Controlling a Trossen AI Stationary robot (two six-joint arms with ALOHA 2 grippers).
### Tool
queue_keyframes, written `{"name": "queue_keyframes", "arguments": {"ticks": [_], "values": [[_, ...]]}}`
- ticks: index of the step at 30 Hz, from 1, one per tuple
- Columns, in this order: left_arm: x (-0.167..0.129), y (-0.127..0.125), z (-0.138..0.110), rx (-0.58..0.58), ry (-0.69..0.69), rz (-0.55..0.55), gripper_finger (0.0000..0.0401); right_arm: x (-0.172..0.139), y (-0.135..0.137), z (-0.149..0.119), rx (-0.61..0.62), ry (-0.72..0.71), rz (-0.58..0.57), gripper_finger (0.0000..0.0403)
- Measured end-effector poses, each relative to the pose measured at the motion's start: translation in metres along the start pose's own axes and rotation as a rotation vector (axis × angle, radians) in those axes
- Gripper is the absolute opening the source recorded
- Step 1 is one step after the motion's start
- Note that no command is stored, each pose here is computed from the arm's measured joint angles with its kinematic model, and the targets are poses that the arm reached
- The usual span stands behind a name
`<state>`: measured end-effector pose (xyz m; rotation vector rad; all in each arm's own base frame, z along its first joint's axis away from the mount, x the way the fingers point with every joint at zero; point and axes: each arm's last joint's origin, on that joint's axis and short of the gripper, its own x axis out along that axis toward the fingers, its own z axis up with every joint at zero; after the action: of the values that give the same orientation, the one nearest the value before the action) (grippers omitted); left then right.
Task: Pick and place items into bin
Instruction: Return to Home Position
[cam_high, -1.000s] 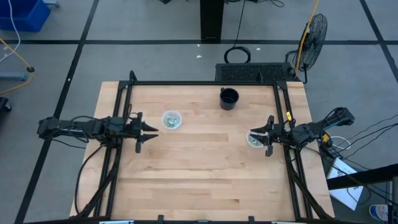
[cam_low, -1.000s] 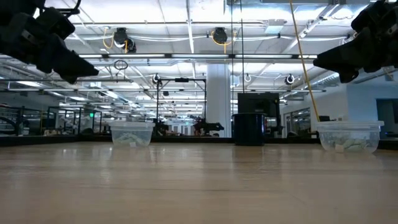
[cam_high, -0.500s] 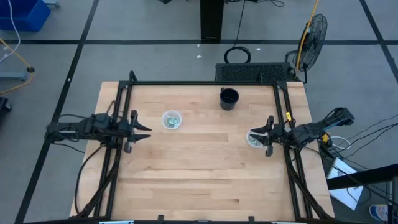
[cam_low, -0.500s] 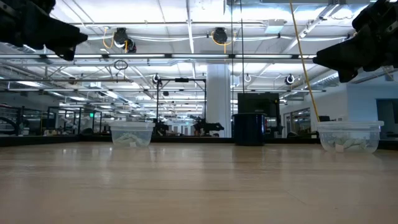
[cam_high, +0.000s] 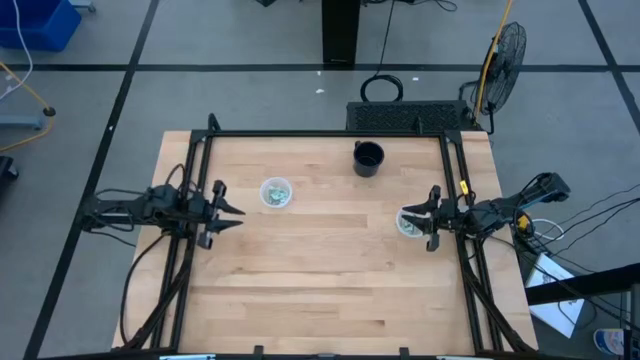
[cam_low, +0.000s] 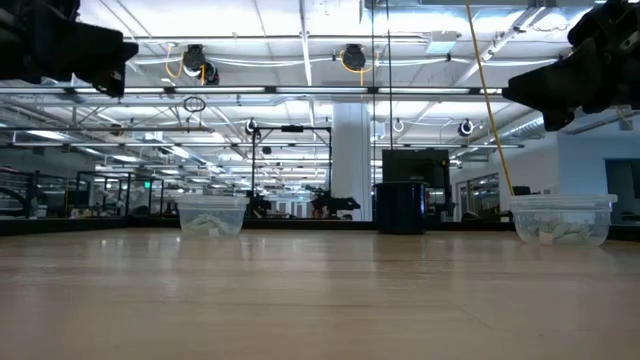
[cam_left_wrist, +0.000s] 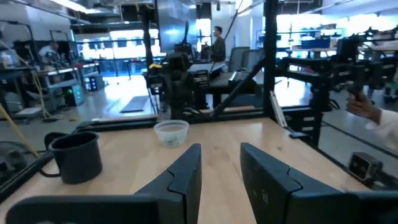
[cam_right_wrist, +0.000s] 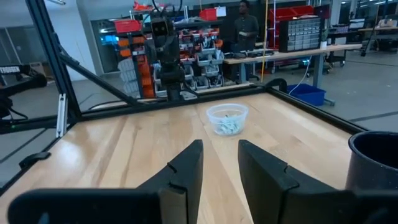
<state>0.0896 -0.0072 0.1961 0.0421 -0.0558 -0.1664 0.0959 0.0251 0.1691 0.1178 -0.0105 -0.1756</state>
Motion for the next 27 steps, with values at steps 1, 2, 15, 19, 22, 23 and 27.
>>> {"name": "queue_keyframes", "arguments": {"ticks": [1, 2, 15, 19, 22, 23, 27], "values": [[0.001, 0.0, -0.004, 0.0, -0.001, 0.004, 0.0118, 0.0, 0.0, 0.0, 0.003, 0.0, 0.0, 0.0094], [0.002, 0.0, -0.008, -0.001, 0.006, 0.005, 0.0118, 0.0, 0.0, 0.0, 0.01, 0.0, 0.0, 0.0094], [0.006, 0.0, -0.026, -0.076, 0.004, -0.003, 0.0118, -0.001, 0.008, -0.001, -0.044, 0.021, 0.264, 0.0095], [0.007, 0.0, -0.028, -0.079, 0.027, -0.001, 0.0118, -0.001, 0.007, -0.004, -0.057, 0.056, 0.273, 0.0094], [0.007, 0.0, -0.028, -0.067, 0.032, 0.011, 0.0118, -0.001, 0.008, -0.006, -0.059, 0.071, 0.283, 0.0095], [0.007, 0.0, -0.028, -0.048, 0.034, 0.022, 0.0118, 0.0, 0.008, -0.006, -0.061, 0.074, 0.282, 0.0095], [0.007, 0.002, -0.029, -0.001, 0.049, 0.079, 0.0118, 0.0, 0.008, -0.008, -0.087, 0.089, 0.281, 0.0095]]}}
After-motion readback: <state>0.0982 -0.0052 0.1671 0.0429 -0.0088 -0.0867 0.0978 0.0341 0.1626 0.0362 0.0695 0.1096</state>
